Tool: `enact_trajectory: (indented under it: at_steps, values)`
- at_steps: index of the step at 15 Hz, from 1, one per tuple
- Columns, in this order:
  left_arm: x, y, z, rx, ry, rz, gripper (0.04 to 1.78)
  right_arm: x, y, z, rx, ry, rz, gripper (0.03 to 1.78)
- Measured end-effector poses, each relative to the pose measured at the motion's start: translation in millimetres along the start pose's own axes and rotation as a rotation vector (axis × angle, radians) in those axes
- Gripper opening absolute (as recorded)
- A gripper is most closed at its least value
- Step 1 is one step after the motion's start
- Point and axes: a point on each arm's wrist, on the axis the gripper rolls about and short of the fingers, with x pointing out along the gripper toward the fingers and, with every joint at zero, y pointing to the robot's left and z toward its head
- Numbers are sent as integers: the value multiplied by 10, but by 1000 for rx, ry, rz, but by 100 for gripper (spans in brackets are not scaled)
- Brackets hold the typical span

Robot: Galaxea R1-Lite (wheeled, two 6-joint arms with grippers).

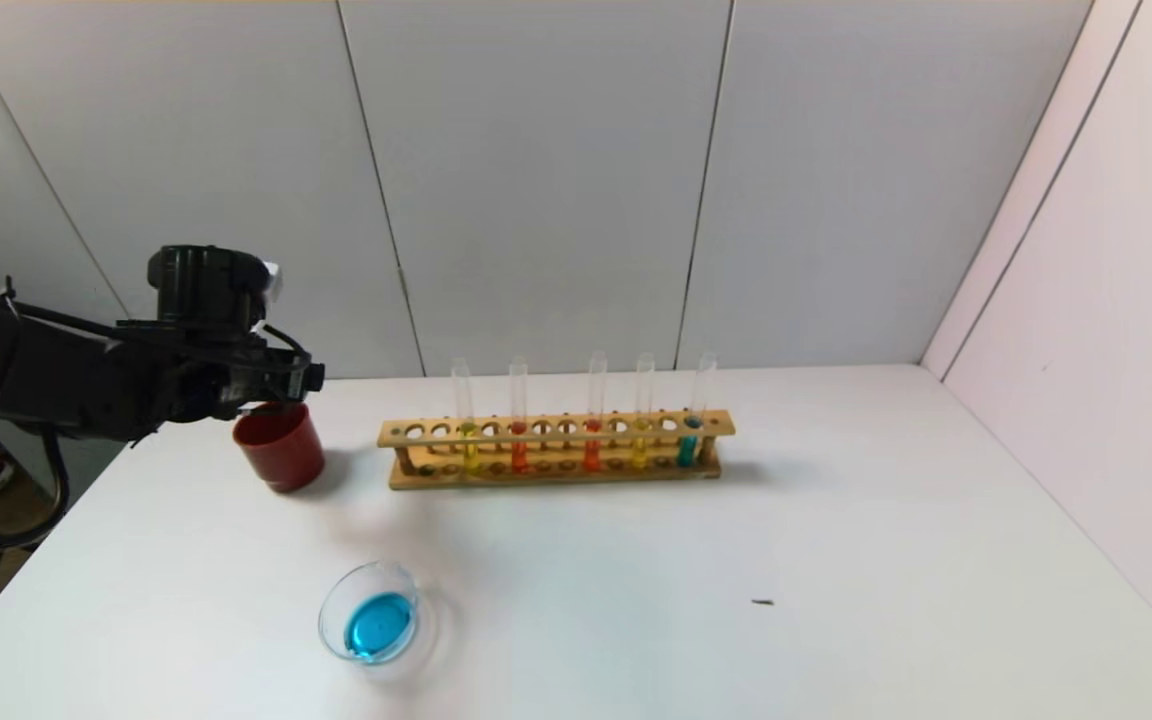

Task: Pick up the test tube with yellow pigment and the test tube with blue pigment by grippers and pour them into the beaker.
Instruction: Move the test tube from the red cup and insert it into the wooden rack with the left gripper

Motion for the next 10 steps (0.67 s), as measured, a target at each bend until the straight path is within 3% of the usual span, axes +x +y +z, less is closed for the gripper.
enact_trajectory:
  at_steps: [6, 10]
  values:
    - [-735, -348, -57, -45, -77, -146, 175, 0, 0, 0, 0, 0, 0, 170]
    - [-1047, -569, -87, -101, -109, -189, 175, 0, 0, 0, 0, 0, 0, 170]
